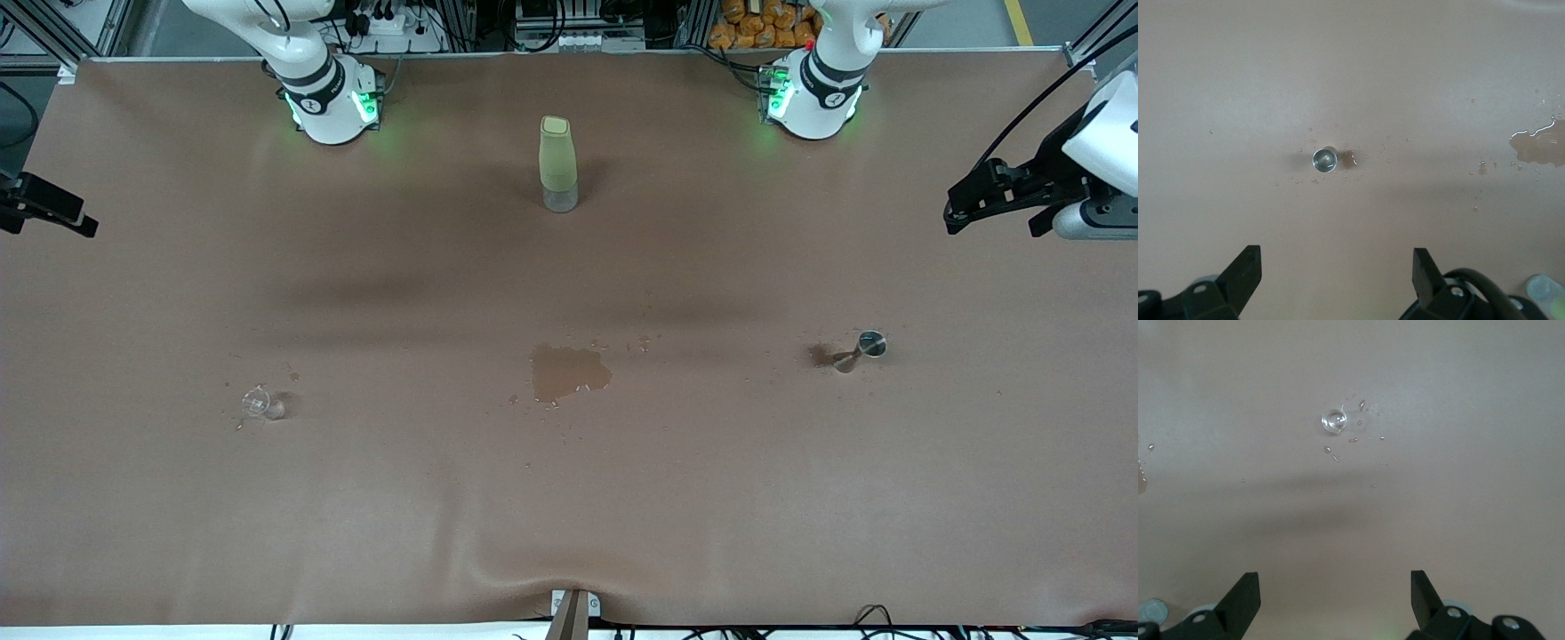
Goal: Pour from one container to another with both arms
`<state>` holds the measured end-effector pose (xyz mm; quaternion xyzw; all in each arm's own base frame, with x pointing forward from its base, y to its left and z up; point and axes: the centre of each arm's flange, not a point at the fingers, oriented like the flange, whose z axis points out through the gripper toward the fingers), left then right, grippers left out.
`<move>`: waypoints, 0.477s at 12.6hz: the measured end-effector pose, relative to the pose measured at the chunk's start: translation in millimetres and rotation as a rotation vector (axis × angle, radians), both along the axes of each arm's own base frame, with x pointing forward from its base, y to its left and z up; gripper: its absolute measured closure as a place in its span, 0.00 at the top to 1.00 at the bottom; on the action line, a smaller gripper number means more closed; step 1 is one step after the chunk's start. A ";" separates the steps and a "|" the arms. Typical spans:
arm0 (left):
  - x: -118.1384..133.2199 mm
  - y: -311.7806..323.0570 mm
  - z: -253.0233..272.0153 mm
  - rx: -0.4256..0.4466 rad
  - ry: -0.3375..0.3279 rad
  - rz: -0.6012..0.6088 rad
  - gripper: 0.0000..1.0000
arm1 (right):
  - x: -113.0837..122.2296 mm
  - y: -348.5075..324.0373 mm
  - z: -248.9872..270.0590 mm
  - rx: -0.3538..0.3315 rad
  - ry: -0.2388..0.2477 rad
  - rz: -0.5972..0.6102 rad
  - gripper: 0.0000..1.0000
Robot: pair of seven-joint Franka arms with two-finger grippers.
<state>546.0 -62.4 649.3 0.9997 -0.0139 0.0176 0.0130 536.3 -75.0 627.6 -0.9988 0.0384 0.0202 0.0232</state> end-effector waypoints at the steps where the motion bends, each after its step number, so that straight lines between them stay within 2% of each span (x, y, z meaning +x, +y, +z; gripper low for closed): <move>1: 0.3 0.6 0.2 0.000 -0.002 0.001 1.00 | 0.2 2.4 0.1 -0.001 0.001 0.005 1.00; 6: 2.6 2.1 1.8 -0.002 -0.021 0.005 1.00 | 0.6 5.2 0.1 -0.003 0.001 0.010 1.00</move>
